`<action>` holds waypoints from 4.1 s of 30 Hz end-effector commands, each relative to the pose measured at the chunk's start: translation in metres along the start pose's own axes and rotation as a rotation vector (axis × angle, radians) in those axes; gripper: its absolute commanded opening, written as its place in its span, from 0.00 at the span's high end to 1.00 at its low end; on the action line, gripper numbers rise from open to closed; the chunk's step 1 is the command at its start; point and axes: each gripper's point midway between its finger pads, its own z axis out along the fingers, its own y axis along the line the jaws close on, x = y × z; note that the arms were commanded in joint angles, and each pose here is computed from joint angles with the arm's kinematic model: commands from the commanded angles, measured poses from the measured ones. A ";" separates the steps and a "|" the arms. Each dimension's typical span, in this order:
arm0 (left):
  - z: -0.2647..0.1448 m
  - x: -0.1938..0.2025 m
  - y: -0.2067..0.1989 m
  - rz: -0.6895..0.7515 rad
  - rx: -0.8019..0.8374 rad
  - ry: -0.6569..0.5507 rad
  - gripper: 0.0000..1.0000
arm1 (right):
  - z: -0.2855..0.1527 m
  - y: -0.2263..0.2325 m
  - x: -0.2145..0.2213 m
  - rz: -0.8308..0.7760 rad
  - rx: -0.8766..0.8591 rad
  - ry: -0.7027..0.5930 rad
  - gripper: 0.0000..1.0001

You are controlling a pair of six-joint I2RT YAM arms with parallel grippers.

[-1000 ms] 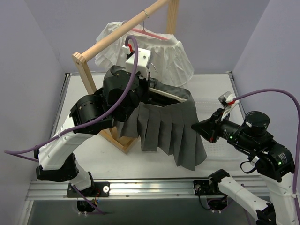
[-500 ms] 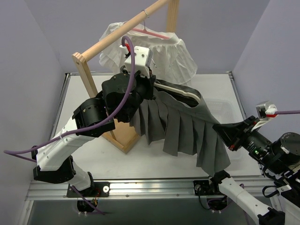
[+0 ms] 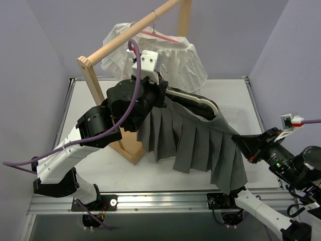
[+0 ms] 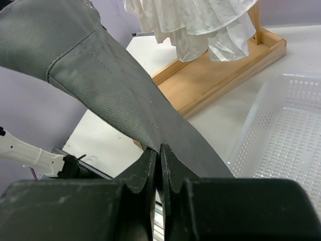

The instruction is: Remove the skirt from the hanger

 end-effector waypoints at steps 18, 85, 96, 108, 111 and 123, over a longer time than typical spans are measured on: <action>-0.026 -0.046 0.035 -0.044 -0.045 -0.097 0.98 | 0.029 -0.010 0.006 0.029 0.051 -0.001 1.00; -0.025 0.071 -0.010 0.038 0.165 0.210 0.98 | 0.021 -0.021 -0.260 -0.204 0.541 -0.678 1.00; -0.024 0.074 -0.011 0.038 0.161 0.214 0.98 | -0.016 -0.011 -0.259 -0.158 0.505 -0.711 1.00; -0.018 0.079 -0.020 0.032 0.176 0.226 0.98 | 0.011 -0.025 -0.167 -0.096 0.509 -0.491 1.00; -0.019 0.078 -0.019 0.027 0.176 0.224 0.98 | 0.011 -0.027 -0.152 -0.074 0.482 -0.456 1.00; -0.022 0.077 -0.019 0.001 0.184 0.220 0.98 | 0.014 -0.024 -0.102 -0.162 0.450 -0.249 1.00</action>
